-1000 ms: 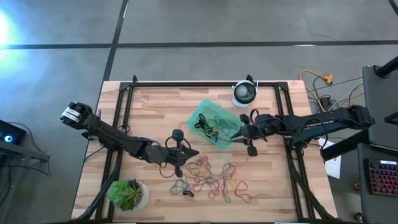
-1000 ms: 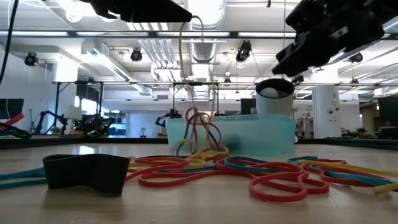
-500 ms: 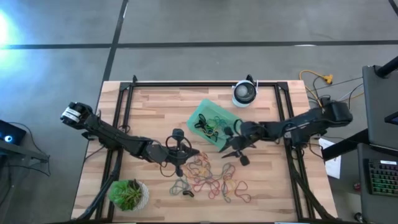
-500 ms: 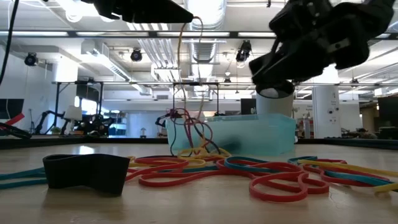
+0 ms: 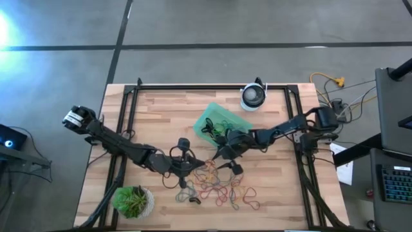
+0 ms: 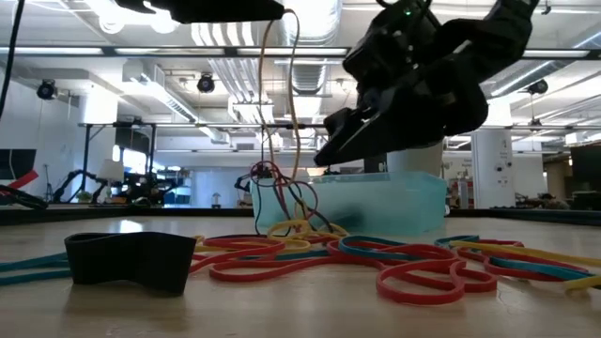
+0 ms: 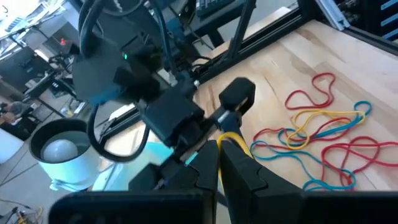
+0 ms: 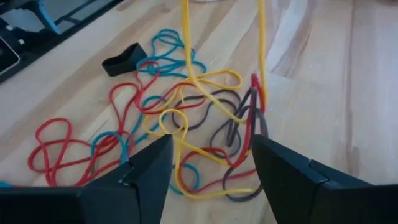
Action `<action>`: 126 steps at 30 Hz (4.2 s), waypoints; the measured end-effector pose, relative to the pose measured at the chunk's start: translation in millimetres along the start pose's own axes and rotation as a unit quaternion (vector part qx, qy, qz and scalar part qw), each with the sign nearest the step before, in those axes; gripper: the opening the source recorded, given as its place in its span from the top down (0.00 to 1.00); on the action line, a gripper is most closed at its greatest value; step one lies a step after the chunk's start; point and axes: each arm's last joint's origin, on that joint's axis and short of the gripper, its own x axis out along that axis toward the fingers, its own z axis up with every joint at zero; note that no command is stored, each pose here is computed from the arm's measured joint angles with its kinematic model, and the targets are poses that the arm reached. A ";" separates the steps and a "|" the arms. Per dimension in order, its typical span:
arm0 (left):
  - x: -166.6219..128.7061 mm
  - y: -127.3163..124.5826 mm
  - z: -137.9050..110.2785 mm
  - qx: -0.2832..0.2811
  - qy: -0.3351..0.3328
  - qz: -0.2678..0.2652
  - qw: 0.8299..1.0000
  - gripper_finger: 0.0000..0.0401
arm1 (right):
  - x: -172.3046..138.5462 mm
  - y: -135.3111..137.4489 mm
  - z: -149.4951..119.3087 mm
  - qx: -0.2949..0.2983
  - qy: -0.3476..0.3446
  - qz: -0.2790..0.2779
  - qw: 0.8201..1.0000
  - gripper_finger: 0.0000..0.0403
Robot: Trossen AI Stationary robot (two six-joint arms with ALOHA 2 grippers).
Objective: Pick and place rubber bands into bin
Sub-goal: Put the yellow rubber band into the blue bin
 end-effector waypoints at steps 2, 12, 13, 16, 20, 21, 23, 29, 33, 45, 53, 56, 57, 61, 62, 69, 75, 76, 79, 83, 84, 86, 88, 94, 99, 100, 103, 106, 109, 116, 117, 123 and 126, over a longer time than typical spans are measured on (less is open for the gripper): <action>-0.9 -0.8 1.0 0.006 -0.003 -0.003 1.000 1.00 | 3.0 -2.1 1.4 0.001 0.004 0.000 1.000 0.46; -1.8 -1.4 5.0 0.002 -0.024 -0.018 1.000 1.00 | 16.6 -8.6 2.0 -0.001 0.011 -0.014 1.000 0.46; -1.9 -1.6 5.4 0.002 -0.027 -0.021 0.999 1.00 | 17.7 -9.3 1.7 -0.002 0.012 -0.017 1.000 0.46; -2.3 -2.0 6.0 0.002 -0.029 -0.023 0.999 1.00 | 17.7 -10.6 1.3 -0.001 0.016 -0.027 1.000 0.46; -2.5 -2.3 6.5 0.003 -0.031 -0.024 0.999 1.00 | 16.5 -10.7 3.8 -0.003 0.010 -0.028 1.000 0.46; -2.5 -2.3 6.5 0.004 -0.031 -0.024 0.999 1.00 | 16.5 -10.6 3.8 -0.002 0.010 -0.028 1.000 0.46; -2.5 -2.3 6.6 0.004 -0.031 -0.024 0.999 1.00 | 19.7 -11.5 3.3 -0.002 0.010 -0.028 1.000 0.46; -2.6 -2.0 6.9 0.003 -0.032 -0.023 0.999 1.00 | 37.1 -17.3 -1.0 0.001 0.025 -0.025 0.999 0.46; -2.6 -2.3 6.4 0.004 -0.030 -0.024 0.999 1.00 | 46.0 -20.8 -2.1 0.012 0.052 -0.020 0.998 0.46; -2.7 -2.8 5.0 0.007 -0.026 -0.026 0.999 1.00 | 47.8 -21.8 3.6 0.020 0.093 -0.011 0.995 0.63; -2.7 -3.0 4.5 0.007 -0.025 -0.026 0.999 1.00 | 40.0 -19.5 8.6 0.008 0.087 -0.011 0.996 0.79; -2.7 -3.0 4.5 0.007 -0.025 -0.026 0.999 1.00 | 37.6 -19.1 11.7 0.003 0.084 -0.011 0.996 0.84; -2.7 -3.0 4.6 0.007 -0.026 -0.026 0.999 1.00 | 36.4 -18.4 12.7 -0.001 0.085 -0.011 0.996 0.86; -2.7 -3.2 4.1 0.008 -0.024 -0.027 0.999 1.00 | 33.6 -14.1 16.4 -0.010 0.087 -0.006 0.996 0.92; -2.7 -3.2 4.1 0.008 -0.024 -0.027 0.999 1.00 | 32.6 -13.3 18.1 -0.013 0.084 -0.006 0.996 0.93; -3.0 -6.0 -3.1 0.010 0.007 -0.039 0.999 1.00 | 20.9 -3.5 29.2 -0.026 0.089 0.002 0.996 0.97; -4.0 -9.5 -11.6 0.004 0.047 -0.055 0.997 1.00 | 5.8 5.6 42.7 -0.038 0.091 -0.018 0.995 0.98; -4.2 -10.0 -12.5 0.002 0.051 -0.057 0.997 1.00 | 2.7 7.3 44.7 -0.039 0.093 -0.017 0.995 0.98; -4.8 -11.5 -15.5 -0.003 0.064 -0.070 0.996 1.00 | -4.5 14.3 50.0 -0.044 0.093 -0.018 0.995 0.98; -6.2 -14.6 -20.9 -0.020 0.085 -0.099 0.991 1.00 | -14.1 24.0 54.0 -0.048 0.108 -0.023 0.993 0.98; -6.6 -15.6 -22.7 -0.026 0.088 -0.104 0.990 1.00 | -17.6 26.0 56.6 -0.050 0.105 -0.025 0.993 0.98; -7.7 -17.4 -27.2 -0.036 0.103 -0.117 0.987 1.00 | -24.2 30.4 61.4 -0.054 0.103 -0.032 0.993 0.98; -7.7 -19.4 -30.1 -0.050 0.115 -0.130 0.984 1.00 | -31.5 35.2 66.4 -0.057 0.098 -0.030 0.993 0.98; -6.6 -24.5 -39.1 -0.049 0.150 -0.148 0.976 1.00 | -58.9 54.4 83.7 -0.067 0.072 -0.020 0.995 0.98; -6.1 -23.6 -38.9 -0.049 0.150 -0.141 0.977 1.00 | -73.4 73.6 85.9 -0.047 0.087 0.001 0.995 0.98; -6.2 -23.3 -38.8 -0.049 0.150 -0.137 0.978 1.00 | -74.2 77.5 83.9 -0.040 0.097 0.006 0.994 0.98; -6.1 -22.8 -38.8 -0.047 0.151 -0.129 0.979 1.00 | -73.8 88.7 73.4 -0.013 0.138 0.020 0.990 0.98; -5.9 -21.6 -38.9 -0.044 0.153 -0.109 0.981 1.00 | -70.3 97.4 60.2 0.007 0.163 0.029 0.986 0.98; -5.0 -18.6 -37.6 -0.030 0.150 -0.064 0.986 1.00 | -67.5 102.7 44.4 0.031 0.188 0.032 0.981 0.98; 3.6 0.0 -29.5 0.028 0.121 0.064 0.990 1.00 | -63.4 101.6 8.9 0.093 0.224 -0.016 0.970 0.98; 5.7 4.6 -28.6 0.036 0.117 0.078 0.989 1.00 | -63.5 101.0 3.4 0.101 0.231 -0.030 0.967 0.98; 18.6 38.9 -22.8 0.055 0.073 0.148 0.985 1.00 | -63.8 98.0 -24.4 0.128 0.250 -0.088 0.956 0.98; 25.4 59.8 -24.1 0.051 0.061 0.167 0.983 1.00 | -61.5 97.9 -34.5 0.128 0.231 -0.086 0.961 0.98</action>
